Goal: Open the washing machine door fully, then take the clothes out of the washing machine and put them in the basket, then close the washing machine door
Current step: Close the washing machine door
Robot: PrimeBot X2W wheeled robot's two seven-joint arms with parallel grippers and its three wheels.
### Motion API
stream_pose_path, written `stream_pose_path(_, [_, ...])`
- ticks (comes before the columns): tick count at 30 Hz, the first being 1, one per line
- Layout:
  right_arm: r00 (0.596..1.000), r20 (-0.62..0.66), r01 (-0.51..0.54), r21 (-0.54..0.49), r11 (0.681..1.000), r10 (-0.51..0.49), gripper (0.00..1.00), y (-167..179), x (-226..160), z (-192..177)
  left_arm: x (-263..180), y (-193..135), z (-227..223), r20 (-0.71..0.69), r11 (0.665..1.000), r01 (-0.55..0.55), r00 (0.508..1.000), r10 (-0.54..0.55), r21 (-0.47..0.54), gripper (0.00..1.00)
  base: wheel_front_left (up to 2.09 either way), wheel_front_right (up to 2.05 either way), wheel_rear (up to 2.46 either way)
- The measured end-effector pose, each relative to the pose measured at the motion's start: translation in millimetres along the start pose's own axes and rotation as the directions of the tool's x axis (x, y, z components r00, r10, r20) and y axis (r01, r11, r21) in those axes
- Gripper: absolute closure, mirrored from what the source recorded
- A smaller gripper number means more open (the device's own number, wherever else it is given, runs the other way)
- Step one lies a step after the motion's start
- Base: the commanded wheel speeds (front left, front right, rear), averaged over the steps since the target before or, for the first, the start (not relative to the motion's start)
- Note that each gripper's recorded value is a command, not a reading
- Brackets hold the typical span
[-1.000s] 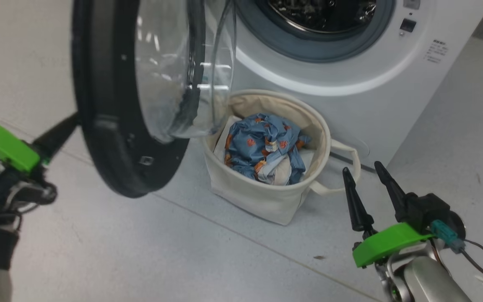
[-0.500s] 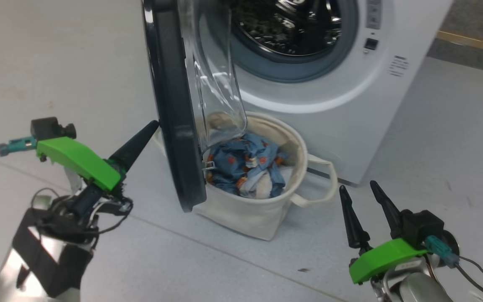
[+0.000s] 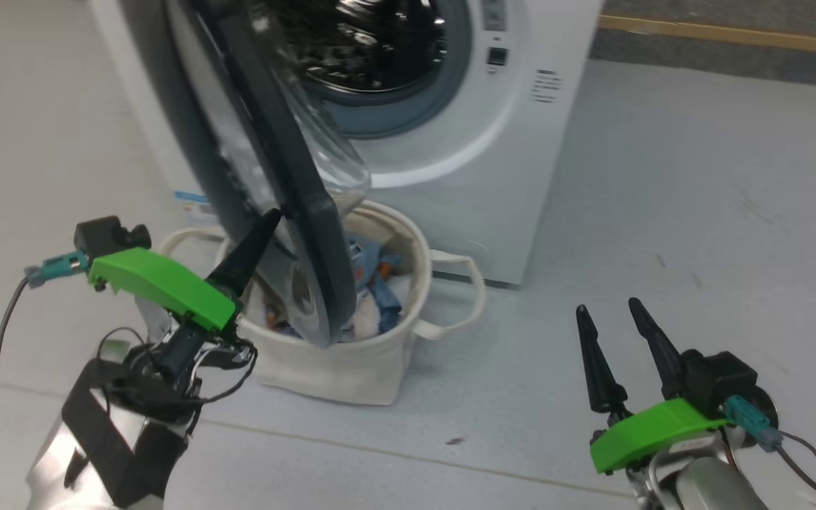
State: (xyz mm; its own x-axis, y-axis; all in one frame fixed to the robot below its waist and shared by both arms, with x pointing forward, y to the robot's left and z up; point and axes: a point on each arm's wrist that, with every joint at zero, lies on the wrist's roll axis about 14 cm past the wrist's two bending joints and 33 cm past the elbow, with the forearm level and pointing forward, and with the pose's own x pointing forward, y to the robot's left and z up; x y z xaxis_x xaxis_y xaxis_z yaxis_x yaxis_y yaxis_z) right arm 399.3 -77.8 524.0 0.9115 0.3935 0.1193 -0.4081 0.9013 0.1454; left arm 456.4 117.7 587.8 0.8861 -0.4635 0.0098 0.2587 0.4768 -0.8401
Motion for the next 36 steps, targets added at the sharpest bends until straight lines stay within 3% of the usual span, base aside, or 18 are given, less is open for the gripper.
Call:
stream_pose_path(15, [0.96,0.032,0.279,-0.02,0.96,-0.278,0.0,-77.4,-58.1,14.5,77.3,-1.3,-36.1,-0.03,0.999,0.032,0.999,-0.031,0.017,1.0,0.0,0.0,0.0])
stream_pose_path(23, [0.948,0.05,0.314,-0.016,0.949,-0.313,0.0,-86.7,-63.6,19.9,77.1,3.8,-36.2,-0.027,0.999,0.024,0.999,-0.023,0.047,1.0,0.0,0.0,0.0])
stream_pose_path(24, [0.95,0.053,0.31,-0.015,0.951,-0.309,0.0,-85.5,-62.8,21.0,74.7,5.1,-33.2,-0.019,0.998,0.018,1.0,-0.017,0.058,0.45,0.0,0.0,0.0])
stream_pose_path(25, [0.951,0.058,0.306,-0.015,0.952,-0.304,0.0,-84.1,-62.1,22.6,71.7,5.9,-32.5,-0.021,0.997,0.014,1.0,-0.013,0.077,0.03,0.0,0.0,0.0])
stream_pose_path(29, [0.955,0.073,0.29,-0.014,0.957,-0.289,0.0,-78.4,-61.5,27.3,57.0,6.6,-28.6,-0.007,0.98,0.006,1.0,-0.005,0.197,0.0,0.0,0.0,0.0])
stream_pose_path(32, [0.957,0.079,0.28,-0.011,0.96,-0.278,0.0,-72.7,-64.1,29.0,40.2,8.5,-16.0,0.041,0.945,-0.002,0.999,-0.012,0.327,0.0,0.0,0.0,0.0])
stream_pose_path(33, [0.957,0.079,0.28,-0.011,0.96,-0.278,0.0,-72.7,-64.1,29.0,40.2,8.5,-16.0,0.041,0.945,-0.002,0.999,-0.012,0.327,0.0,0.0,0.0,0.0])
stream_pose_path(36, [0.957,0.095,0.276,-0.013,0.961,-0.274,0.0,-70.6,-65.3,34.3,22.3,17.5,2.0,0.098,0.876,-0.032,0.995,-0.018,0.481,0.0,0.0,0.0,0.0])
